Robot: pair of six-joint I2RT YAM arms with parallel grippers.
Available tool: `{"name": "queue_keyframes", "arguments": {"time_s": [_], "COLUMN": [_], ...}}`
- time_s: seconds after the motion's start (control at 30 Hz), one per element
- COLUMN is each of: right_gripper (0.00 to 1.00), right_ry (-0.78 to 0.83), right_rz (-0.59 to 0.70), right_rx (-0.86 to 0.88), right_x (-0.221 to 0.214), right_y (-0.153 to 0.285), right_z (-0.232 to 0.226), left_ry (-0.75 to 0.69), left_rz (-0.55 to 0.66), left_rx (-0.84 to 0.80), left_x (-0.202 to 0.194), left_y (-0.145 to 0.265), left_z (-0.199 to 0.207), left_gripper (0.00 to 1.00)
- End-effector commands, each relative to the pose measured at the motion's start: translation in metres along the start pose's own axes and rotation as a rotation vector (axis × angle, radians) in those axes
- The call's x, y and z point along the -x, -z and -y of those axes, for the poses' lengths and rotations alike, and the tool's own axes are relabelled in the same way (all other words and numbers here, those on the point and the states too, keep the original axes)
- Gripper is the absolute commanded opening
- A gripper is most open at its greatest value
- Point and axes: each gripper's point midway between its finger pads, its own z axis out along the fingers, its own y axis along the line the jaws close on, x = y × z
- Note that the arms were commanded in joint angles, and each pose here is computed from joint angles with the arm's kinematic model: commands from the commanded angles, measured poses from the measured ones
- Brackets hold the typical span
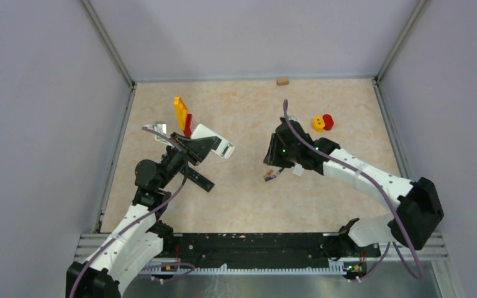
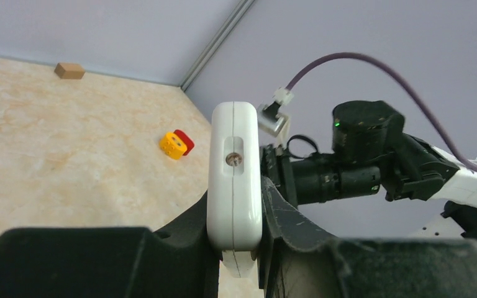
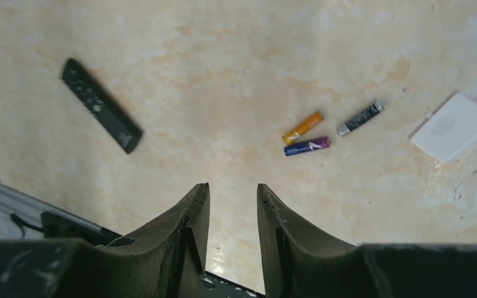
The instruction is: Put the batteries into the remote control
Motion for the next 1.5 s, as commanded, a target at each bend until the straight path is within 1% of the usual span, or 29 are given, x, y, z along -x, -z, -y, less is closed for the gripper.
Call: {"name": "queue_keyframes", "arguments": {"time_s": [0.0,0.1,0.2,0.37,0.43,0.5,0.63,0.8,0.9,1.07,1.3,1.47], "right_gripper": [0.35,0.35,0.35,0.39,0.40,0.40,0.39,0.32,0.30,0.31,0.34,0.35], "right_ry": [-0.133,-0.174,-0.187,-0.196,-0.206,-0.217,-0.218,-0.234,-0.254,-0.263,-0.266,-0.267], "right_rz": [-0.124,-0.136,-0.088,-0.037,-0.023,-0.021,-0.042,-0.111,-0.131,-0.151,-0.133,-0.144], "right_rx": [-0.106,-0.157,-0.230,-0.343,-0.361,-0.356,-0.281,-0.275,-0.292,-0.297,-0.306,-0.334], "right_x": [-0.042,-0.054,-0.050,-0.046,-0.045,-0.045,-0.045,-0.060,-0.068,-0.077,-0.072,-0.073], "right_y": [-0.033,-0.049,-0.056,-0.061,-0.064,-0.068,-0.077,-0.084,-0.085,-0.089,-0.096,-0.101], "right_z": [0.028,0.039,0.054,0.077,0.082,0.083,0.067,0.065,0.070,0.073,0.073,0.075], "left_ry": [-0.057,-0.034,-0.012,-0.001,-0.003,-0.005,-0.006,-0.006,-0.005,-0.003,-0.006,-0.007], "left_rz": [-0.006,-0.017,-0.021,-0.028,-0.025,-0.022,-0.016,-0.006,-0.003,-0.003,0.004,0.006], "left_rx": [0.015,0.012,0.014,0.015,0.015,0.018,0.025,0.035,0.042,0.043,0.040,0.047], "left_x": [0.004,-0.001,-0.006,-0.009,-0.008,-0.008,-0.007,-0.006,-0.006,-0.006,-0.003,-0.004], "left_y": [-0.004,-0.004,-0.004,-0.004,-0.004,-0.004,-0.004,-0.004,-0.003,-0.004,-0.003,-0.002], "left_z": [-0.003,-0.006,-0.010,-0.012,-0.013,-0.013,-0.015,-0.017,-0.019,-0.019,-0.018,-0.020], "left_gripper": [0.00,0.00,0.00,0.00,0.00,0.00,0.00,0.00,0.00,0.00,0.00,0.00]}}
